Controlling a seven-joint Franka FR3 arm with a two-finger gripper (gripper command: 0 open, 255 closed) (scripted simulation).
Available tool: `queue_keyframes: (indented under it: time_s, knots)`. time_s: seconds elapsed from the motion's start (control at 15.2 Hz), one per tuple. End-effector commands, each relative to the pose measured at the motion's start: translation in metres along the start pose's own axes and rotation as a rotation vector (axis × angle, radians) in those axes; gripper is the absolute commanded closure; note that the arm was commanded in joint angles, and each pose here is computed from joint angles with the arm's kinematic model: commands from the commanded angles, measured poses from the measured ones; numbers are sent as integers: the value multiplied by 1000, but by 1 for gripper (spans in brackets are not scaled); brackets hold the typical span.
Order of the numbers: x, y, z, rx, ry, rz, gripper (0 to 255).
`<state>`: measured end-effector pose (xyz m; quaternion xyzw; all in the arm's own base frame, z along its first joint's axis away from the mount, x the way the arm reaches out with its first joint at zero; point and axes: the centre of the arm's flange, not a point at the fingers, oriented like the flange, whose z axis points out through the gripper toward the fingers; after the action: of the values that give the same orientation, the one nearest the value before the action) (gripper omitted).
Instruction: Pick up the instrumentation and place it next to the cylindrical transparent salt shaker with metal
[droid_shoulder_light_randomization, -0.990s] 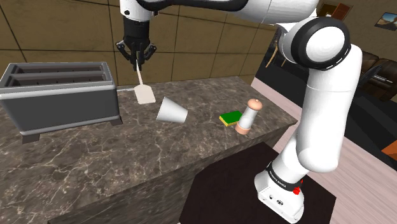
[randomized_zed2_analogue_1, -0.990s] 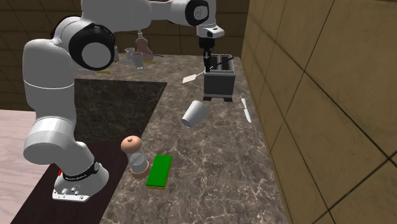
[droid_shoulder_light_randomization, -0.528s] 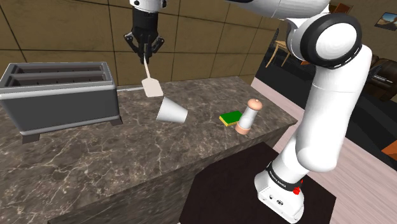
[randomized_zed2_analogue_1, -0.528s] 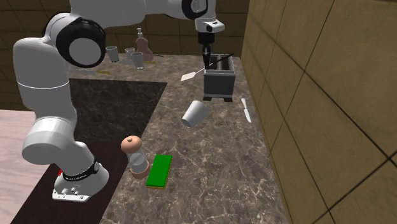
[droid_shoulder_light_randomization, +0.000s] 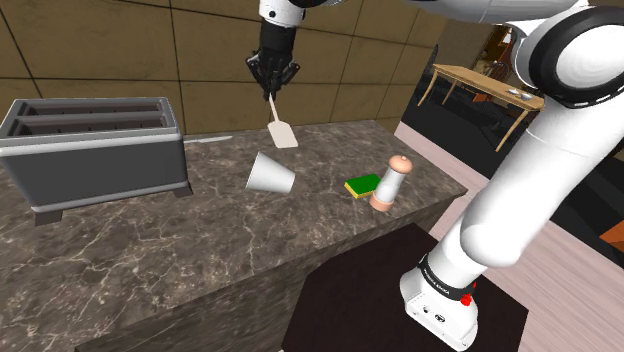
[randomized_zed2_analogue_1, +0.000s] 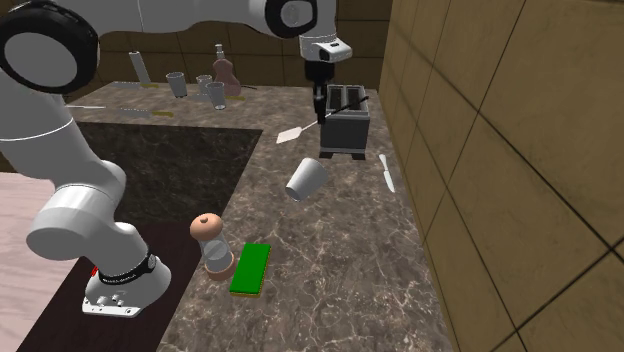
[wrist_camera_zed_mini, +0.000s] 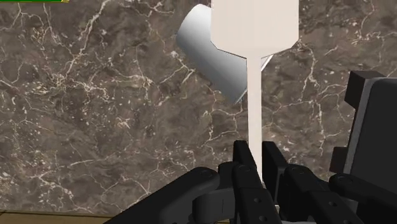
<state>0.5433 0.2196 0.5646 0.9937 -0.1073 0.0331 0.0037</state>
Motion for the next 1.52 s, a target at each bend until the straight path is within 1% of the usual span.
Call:
queue_keyframes:
  time_s: [0.0,1.45]
  knots:
    - [-3,27,2,1,0,0,255]
    - [-22,317,0,1,0,0,255]
